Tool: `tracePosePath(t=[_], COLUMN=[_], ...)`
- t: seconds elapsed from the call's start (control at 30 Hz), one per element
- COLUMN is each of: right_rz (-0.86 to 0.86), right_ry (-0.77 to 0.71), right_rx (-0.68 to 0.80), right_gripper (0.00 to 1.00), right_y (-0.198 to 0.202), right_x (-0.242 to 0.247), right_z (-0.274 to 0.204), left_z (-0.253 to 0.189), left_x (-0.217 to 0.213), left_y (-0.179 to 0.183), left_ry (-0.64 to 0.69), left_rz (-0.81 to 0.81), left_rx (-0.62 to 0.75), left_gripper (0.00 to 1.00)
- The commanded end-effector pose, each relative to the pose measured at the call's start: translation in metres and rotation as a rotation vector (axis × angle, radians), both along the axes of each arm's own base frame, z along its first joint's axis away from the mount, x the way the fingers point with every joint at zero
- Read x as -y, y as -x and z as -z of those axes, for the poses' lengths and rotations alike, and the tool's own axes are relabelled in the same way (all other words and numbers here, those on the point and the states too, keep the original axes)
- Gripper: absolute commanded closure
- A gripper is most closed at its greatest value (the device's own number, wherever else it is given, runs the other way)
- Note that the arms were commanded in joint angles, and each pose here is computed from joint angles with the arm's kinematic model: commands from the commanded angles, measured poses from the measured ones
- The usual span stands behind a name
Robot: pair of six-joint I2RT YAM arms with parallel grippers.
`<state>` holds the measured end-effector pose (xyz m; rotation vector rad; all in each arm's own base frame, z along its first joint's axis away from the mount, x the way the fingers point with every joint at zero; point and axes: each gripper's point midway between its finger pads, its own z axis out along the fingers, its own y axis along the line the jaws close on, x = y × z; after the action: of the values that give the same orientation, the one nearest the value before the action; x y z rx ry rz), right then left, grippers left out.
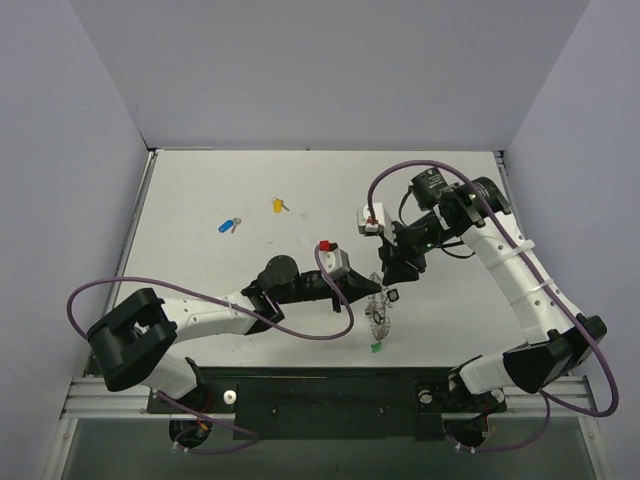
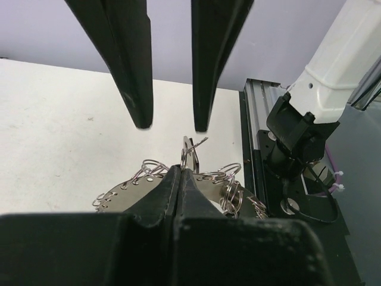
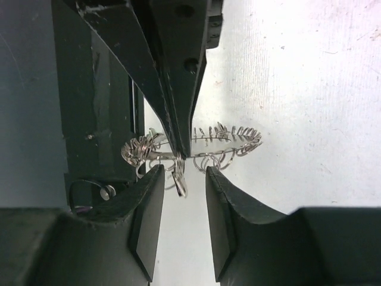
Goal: Put the keys on the keyring
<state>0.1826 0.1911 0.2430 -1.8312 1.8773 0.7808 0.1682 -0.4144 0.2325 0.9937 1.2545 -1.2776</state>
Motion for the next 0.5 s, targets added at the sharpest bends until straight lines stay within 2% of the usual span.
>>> tracePosePath(t=[0.0, 0.17, 0.33, 0.47], right_rz=[-0.030, -0.004, 0.166, 0.285], right_ry=[-0.141, -0.148, -0.142, -0.119], right_rx=[-0.025, -0.042, -0.077, 0.019], right_gripper=[0.69, 0.66, 0.66, 0.66], right_y=[0.024, 0.032, 0.022, 0.003], right_x=[0.000, 0.002, -0.001, 0.000], right_z=[-0.032, -0.028, -0.017, -0.007], left_z=[-0.036, -0.042, -0.040, -0.043], left_x=[-0.010, -0.015, -0.012, -0.012], left_y=[0.005, 0.003, -0.008, -0.013], left_ry=[0.106, 0.106, 0.071, 0.074], left_rz=[-0.012, -0.037, -0.089, -0.120], left_rx=[0.129, 0.149, 0.030, -0.054], left_gripper=[1.00, 1.00, 1.00, 1.00])
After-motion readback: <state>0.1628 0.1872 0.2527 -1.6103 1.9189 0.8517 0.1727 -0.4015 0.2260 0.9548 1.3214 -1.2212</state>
